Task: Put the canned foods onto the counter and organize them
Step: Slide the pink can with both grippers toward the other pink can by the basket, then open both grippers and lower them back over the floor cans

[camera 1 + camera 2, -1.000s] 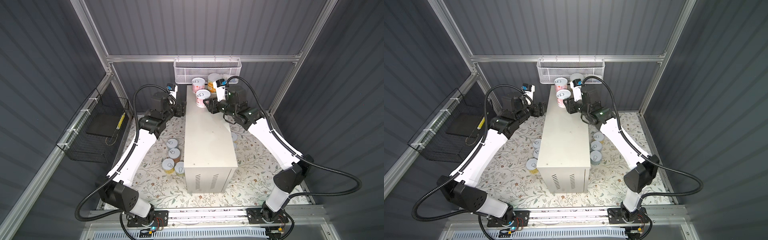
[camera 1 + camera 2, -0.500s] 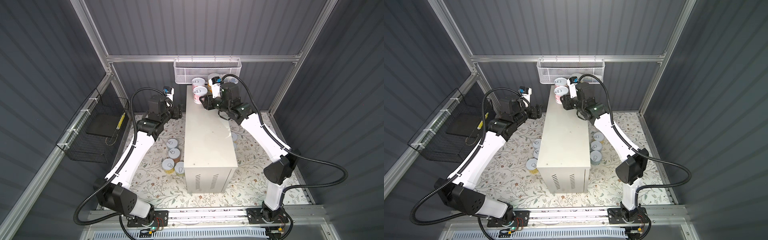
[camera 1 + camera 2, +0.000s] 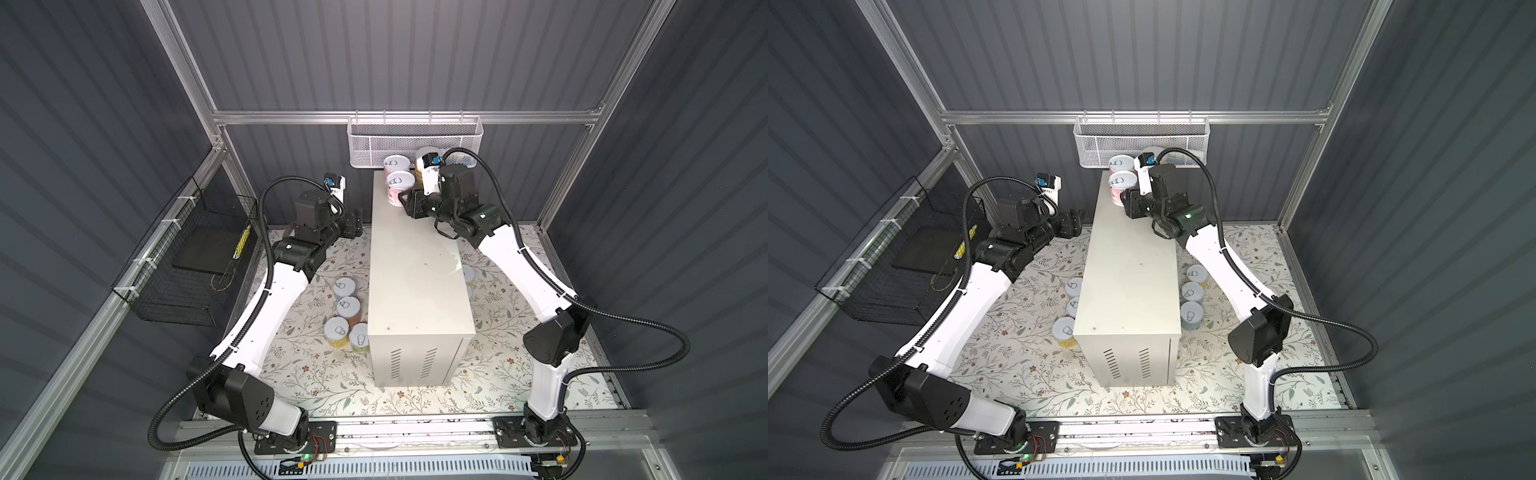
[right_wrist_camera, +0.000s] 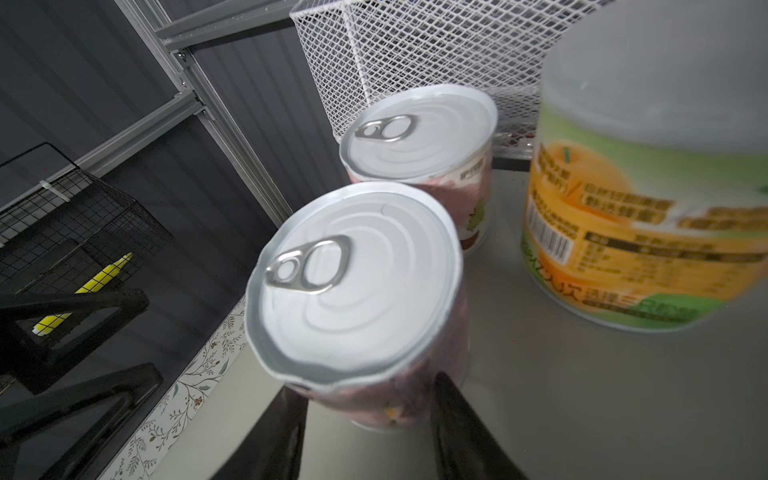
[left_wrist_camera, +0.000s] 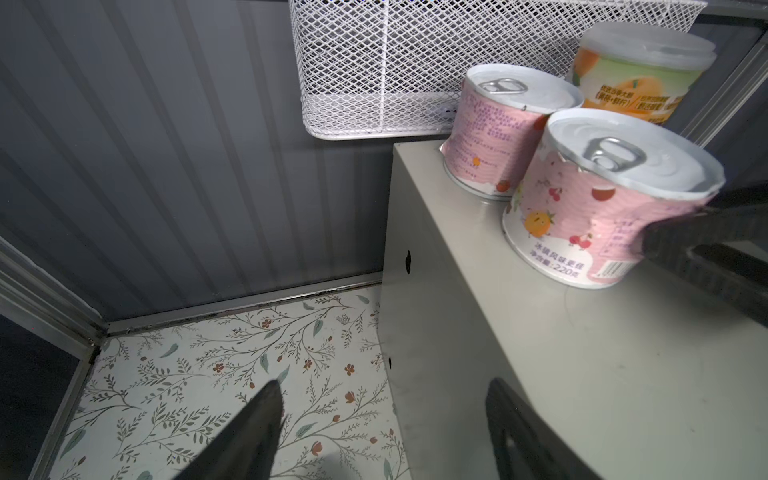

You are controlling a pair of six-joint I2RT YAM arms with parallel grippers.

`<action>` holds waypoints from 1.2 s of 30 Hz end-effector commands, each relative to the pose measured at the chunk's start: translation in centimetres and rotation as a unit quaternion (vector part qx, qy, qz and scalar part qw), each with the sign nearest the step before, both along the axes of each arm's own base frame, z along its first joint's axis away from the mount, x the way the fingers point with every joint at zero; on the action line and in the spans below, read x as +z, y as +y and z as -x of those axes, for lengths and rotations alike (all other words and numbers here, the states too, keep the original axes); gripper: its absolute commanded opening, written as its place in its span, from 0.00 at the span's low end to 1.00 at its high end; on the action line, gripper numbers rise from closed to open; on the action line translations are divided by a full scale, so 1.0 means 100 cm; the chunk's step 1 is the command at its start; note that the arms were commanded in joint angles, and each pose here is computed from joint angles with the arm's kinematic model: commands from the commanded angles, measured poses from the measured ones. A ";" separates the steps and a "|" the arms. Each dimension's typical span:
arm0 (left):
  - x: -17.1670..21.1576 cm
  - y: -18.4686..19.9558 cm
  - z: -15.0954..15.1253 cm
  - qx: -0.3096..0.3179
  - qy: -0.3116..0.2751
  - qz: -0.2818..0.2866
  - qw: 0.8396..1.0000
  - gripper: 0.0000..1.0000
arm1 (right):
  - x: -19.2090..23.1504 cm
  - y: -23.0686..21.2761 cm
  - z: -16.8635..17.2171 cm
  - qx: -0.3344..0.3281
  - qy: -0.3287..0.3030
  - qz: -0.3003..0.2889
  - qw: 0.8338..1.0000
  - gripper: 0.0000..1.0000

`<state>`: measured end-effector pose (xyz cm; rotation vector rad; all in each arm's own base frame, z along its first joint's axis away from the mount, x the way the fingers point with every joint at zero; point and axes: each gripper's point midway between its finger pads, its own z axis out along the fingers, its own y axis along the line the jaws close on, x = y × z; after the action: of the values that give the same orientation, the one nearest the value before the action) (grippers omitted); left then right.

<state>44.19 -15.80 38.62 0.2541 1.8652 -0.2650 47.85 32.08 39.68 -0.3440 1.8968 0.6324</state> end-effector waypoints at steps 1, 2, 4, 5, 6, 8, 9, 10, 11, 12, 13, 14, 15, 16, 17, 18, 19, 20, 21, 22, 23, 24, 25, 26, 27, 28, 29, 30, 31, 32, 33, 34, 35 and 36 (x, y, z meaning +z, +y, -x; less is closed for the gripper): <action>0.004 0.000 -0.004 -0.001 -0.005 0.012 1.000 0.78 | -0.001 -0.005 -0.008 -0.018 0.000 0.001 1.000 0.50; 0.003 -0.001 -0.004 -0.002 -0.005 0.013 1.000 0.78 | -0.001 -0.005 -0.008 -0.020 0.000 0.001 1.000 0.50; 0.004 -0.002 -0.006 -0.005 -0.006 0.013 1.000 0.78 | -0.001 -0.008 -0.010 -0.027 -0.001 0.003 1.000 0.50; 0.004 -0.003 -0.007 -0.006 -0.005 0.012 1.000 0.78 | 0.000 -0.010 -0.012 -0.035 -0.002 0.004 0.999 0.50; 0.004 -0.004 -0.007 -0.007 -0.005 0.012 1.000 0.78 | 0.000 -0.012 -0.013 -0.041 -0.003 0.006 0.999 0.50; 0.003 -0.005 -0.010 -0.008 -0.003 0.013 1.000 0.78 | 0.000 -0.017 -0.016 -0.055 -0.002 0.010 0.998 0.50; 0.003 -0.005 -0.012 -0.008 -0.003 0.014 1.000 0.78 | -0.001 -0.019 -0.017 -0.062 -0.001 0.011 0.998 0.50; 0.003 -0.006 -0.012 -0.009 -0.003 0.015 1.000 0.78 | -0.001 -0.019 -0.018 -0.062 -0.001 0.010 0.998 0.49; 0.003 -0.007 -0.013 -0.009 -0.005 0.015 1.000 0.79 | -0.001 -0.020 -0.019 -0.062 -0.001 0.009 0.998 0.49; 0.003 -0.007 -0.014 -0.009 -0.005 0.016 1.000 0.79 | -0.002 -0.020 -0.020 -0.065 0.001 0.008 0.998 0.50; 0.003 -0.008 -0.015 -0.011 -0.005 0.018 1.000 0.79 | -0.001 -0.020 -0.021 -0.064 -0.001 0.006 0.998 0.50; 0.002 -0.009 -0.016 -0.012 -0.004 0.018 1.000 0.79 | 0.000 -0.019 -0.021 -0.058 0.000 0.004 0.998 0.49; 0.003 -0.010 -0.016 -0.013 -0.006 0.020 1.000 0.79 | 0.000 -0.015 -0.020 -0.047 0.000 0.001 0.999 0.50; 0.003 -0.010 -0.017 -0.014 -0.006 0.020 1.000 0.79 | 0.000 -0.011 -0.019 -0.037 0.001 -0.002 0.999 0.49; 0.003 -0.011 -0.018 -0.014 -0.006 0.021 1.000 0.79 | 0.000 -0.007 -0.017 -0.027 0.002 -0.006 1.000 0.49; 0.003 -0.011 -0.019 -0.014 -0.006 0.022 1.000 0.79 | 0.000 -0.004 -0.017 -0.018 0.003 -0.010 1.000 0.49; 0.003 -0.011 -0.019 -0.014 -0.006 0.022 1.000 0.79 | -0.001 -0.001 -0.016 -0.012 0.006 -0.013 1.000 0.49; 0.003 -0.011 -0.020 -0.014 -0.006 0.022 1.000 0.79 | 0.000 0.000 -0.016 -0.009 0.006 -0.015 1.000 0.49; 0.003 -0.011 -0.020 -0.014 -0.006 0.022 1.000 0.79 | -0.001 0.001 -0.016 -0.007 0.007 -0.015 1.000 0.48; 0.003 -0.011 -0.019 -0.013 -0.006 0.021 1.000 0.79 | 0.000 0.002 -0.016 -0.007 0.006 -0.017 1.000 0.48; 0.002 -0.011 -0.020 -0.013 -0.007 0.021 1.000 0.79 | 0.000 0.003 -0.016 -0.005 0.006 -0.018 1.000 0.48; 0.002 -0.010 -0.019 -0.011 -0.006 0.020 1.000 0.79 | 0.002 0.004 -0.016 -0.003 0.004 -0.020 1.000 0.47; 0.001 -0.010 -0.019 -0.011 -0.006 0.020 1.000 0.79 | 0.002 0.004 -0.016 -0.002 0.004 -0.021 1.000 0.47; 0.001 -0.010 -0.019 -0.010 -0.005 0.019 1.000 0.79 | 0.002 0.006 -0.016 0.001 0.005 -0.024 1.000 0.47; 0.000 -0.009 -0.019 -0.010 -0.005 0.019 1.000 0.79 | 0.001 0.008 -0.016 0.003 0.007 -0.025 1.000 0.47; 0.000 -0.009 -0.019 -0.009 -0.005 0.018 1.000 0.79 | 0.001 0.008 -0.017 0.003 0.008 -0.027 1.000 0.47; -0.001 -0.009 -0.020 -0.009 -0.005 0.017 1.000 0.79 | 0.000 0.009 -0.017 0.003 0.010 -0.028 1.000 0.47; -0.001 -0.009 -0.020 -0.009 -0.004 0.017 1.000 0.79 | -0.001 0.010 -0.018 0.004 0.011 -0.029 1.000 0.47; -0.002 -0.009 -0.020 -0.009 -0.004 0.017 1.000 0.79 | -0.002 0.011 -0.019 0.005 0.013 -0.030 0.999 0.47; -0.002 -0.009 -0.020 -0.009 -0.004 0.017 1.000 0.79 | -0.003 0.013 -0.019 0.006 0.015 -0.031 0.999 0.47; -0.002 -0.009 -0.020 -0.009 -0.003 0.017 1.000 0.79 | -0.005 0.012 -0.020 0.003 0.018 -0.032 0.999 0.47; -0.003 -0.009 -0.020 -0.009 -0.002 0.017 1.000 0.79 | -0.005 0.014 -0.020 0.004 0.018 -0.032 0.999 0.47; -0.003 -0.009 -0.020 -0.009 -0.003 0.016 1.000 0.79 | -0.006 0.015 -0.020 0.006 0.019 -0.032 0.999 0.47; -0.003 -0.009 -0.020 -0.009 -0.003 0.016 1.000 0.79 | -0.006 0.016 -0.021 0.008 0.020 -0.035 0.999 0.47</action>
<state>45.83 -16.95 37.03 0.2674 1.8879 -0.2977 49.87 32.98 38.96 -0.2999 1.9104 0.6808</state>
